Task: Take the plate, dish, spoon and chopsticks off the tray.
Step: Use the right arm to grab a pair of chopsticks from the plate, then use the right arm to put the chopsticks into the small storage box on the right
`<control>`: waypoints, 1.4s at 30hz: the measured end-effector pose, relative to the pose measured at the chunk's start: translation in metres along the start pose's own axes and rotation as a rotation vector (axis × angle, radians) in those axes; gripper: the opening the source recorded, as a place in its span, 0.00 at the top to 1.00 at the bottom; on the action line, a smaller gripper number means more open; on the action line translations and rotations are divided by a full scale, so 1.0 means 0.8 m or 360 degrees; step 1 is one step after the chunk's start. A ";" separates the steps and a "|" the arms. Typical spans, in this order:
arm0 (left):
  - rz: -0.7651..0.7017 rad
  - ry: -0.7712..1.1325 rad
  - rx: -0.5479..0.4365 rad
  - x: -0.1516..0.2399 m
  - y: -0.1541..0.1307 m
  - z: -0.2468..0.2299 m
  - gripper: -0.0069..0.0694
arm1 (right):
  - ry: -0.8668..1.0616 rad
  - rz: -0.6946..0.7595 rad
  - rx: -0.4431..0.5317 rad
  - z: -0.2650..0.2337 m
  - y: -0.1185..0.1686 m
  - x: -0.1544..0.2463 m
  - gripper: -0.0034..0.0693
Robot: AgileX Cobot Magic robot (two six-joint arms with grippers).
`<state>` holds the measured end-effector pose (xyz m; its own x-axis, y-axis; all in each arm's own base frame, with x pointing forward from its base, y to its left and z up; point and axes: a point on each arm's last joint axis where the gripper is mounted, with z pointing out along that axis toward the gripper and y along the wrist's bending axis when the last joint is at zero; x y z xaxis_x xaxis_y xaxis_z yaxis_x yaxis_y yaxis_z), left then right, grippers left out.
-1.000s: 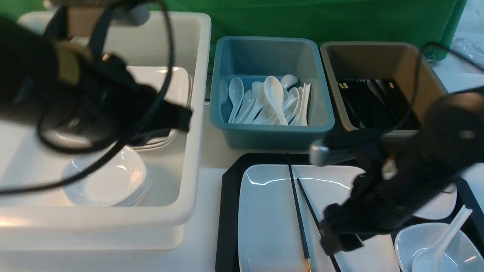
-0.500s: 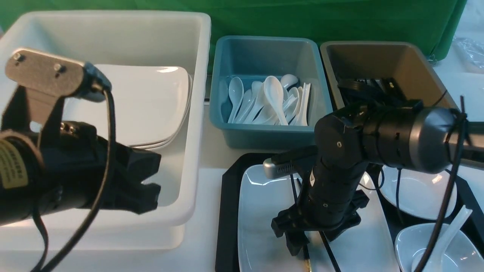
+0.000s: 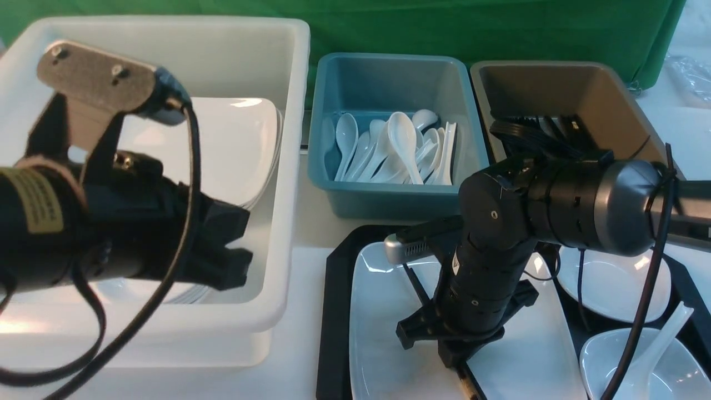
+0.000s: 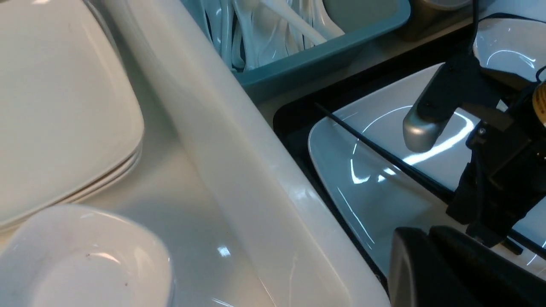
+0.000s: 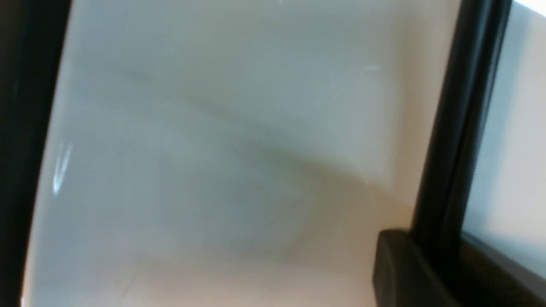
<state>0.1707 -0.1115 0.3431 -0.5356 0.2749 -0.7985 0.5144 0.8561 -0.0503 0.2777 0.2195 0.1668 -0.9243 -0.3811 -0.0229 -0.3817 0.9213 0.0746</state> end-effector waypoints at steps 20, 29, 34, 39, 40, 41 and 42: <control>0.0060 0.0000 0.0029 -0.045 -0.005 0.025 0.89 | -0.0104 -0.0316 -0.0117 -0.112 0.003 0.046 0.85; 0.0115 -0.0014 0.0037 -0.067 -0.007 0.039 0.89 | -0.0305 -0.0241 -0.0135 -0.175 -0.026 0.023 0.85; 0.0224 -0.0048 0.0036 -0.101 -0.009 0.058 0.89 | -0.0544 -0.0086 -0.0114 -0.220 -0.074 0.001 0.85; 0.0281 0.0024 0.0067 -0.147 -0.014 0.083 0.89 | -0.0920 0.0118 -0.0055 -0.257 -0.133 -0.026 0.85; 0.0283 0.0063 0.0081 -0.154 -0.015 0.089 0.89 | -0.1007 0.0162 -0.0037 -0.261 -0.147 -0.034 0.85; 0.0285 0.0112 0.0090 -0.157 -0.016 0.094 0.89 | -0.1082 0.0197 -0.0022 -0.261 -0.158 -0.043 0.85; 0.0289 0.0153 0.0097 -0.162 -0.017 0.100 0.89 | -0.1153 0.0237 -0.0004 -0.261 -0.171 -0.052 0.85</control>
<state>0.2866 -0.1936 0.3992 -0.4904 0.4654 -0.7368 0.6462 0.7615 0.0508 0.3699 0.0935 0.3657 -0.7397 -0.1041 -0.6649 -0.2525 0.9587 0.1309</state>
